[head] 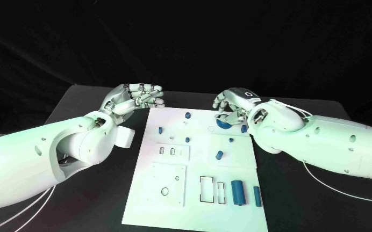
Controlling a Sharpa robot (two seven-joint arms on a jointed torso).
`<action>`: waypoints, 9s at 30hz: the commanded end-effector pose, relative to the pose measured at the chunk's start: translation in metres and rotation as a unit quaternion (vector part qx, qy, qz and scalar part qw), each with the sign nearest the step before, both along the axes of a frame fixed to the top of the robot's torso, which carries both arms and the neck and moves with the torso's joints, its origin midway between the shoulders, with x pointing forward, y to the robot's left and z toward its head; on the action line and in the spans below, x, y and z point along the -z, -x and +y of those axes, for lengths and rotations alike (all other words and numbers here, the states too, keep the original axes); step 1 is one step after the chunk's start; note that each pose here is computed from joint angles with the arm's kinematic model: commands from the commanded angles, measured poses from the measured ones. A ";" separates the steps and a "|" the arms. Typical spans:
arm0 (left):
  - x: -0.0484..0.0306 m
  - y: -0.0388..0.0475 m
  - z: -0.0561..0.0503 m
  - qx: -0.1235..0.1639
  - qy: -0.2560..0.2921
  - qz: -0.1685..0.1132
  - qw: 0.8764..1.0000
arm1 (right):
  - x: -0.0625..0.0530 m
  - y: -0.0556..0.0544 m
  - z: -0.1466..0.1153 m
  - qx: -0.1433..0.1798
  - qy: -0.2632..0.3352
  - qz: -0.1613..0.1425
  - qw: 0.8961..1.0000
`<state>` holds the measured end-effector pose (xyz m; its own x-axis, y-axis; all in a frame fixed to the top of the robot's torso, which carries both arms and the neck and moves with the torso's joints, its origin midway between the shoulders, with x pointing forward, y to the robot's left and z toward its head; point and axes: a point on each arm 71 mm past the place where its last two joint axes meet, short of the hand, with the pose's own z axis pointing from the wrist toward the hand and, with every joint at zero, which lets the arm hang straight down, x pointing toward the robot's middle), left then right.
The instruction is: Assemble the parts on the task board
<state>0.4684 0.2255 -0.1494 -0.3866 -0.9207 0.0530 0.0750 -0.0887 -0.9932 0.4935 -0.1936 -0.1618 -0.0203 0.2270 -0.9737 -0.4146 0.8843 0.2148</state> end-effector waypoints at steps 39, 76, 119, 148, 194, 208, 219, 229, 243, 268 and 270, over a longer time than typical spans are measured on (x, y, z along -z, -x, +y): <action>0.0001 -0.0008 -0.002 0.013 0.006 0.001 1.000 | 0.035 -0.014 -0.025 0.068 -0.065 0.156 0.983; 0.0009 -0.0006 -0.003 0.024 0.007 0.007 1.000 | 0.028 -0.004 -0.006 0.054 0.005 0.037 0.998; 0.0023 -0.0024 -0.012 0.035 0.009 0.011 0.999 | 0.024 0.007 0.108 -0.042 0.020 -0.033 0.998; 0.0030 -0.0036 -0.011 0.034 0.007 0.013 0.999 | 0.034 0.004 0.113 -0.040 0.032 -0.018 0.999; 0.0041 -0.0030 -0.010 0.037 0.003 0.021 0.999 | 0.044 0.000 0.105 -0.041 0.041 0.043 0.997; 0.0043 -0.0035 -0.009 0.036 0.003 0.021 0.999 | 0.042 0.004 0.096 -0.038 0.035 0.034 0.998; 0.0057 -0.0063 -0.004 0.029 0.001 0.020 0.999 | 0.022 0.015 0.047 -0.020 -0.043 0.027 0.999; 0.0113 -0.0083 -0.001 0.029 0.001 0.021 0.999 | 0.012 0.014 -0.030 -0.018 -0.153 0.099 0.983; 0.0192 -0.0077 -0.004 0.035 0.002 0.028 0.999 | 0.027 0.015 -0.087 0.002 -0.147 0.110 0.983; 0.0214 -0.0076 -0.002 0.035 0.001 0.031 0.999 | 0.055 0.013 -0.090 0.022 -0.140 0.138 0.980; 0.0214 -0.0076 -0.002 0.035 0.001 0.031 0.999 | 0.056 0.013 -0.090 0.024 -0.140 0.139 0.980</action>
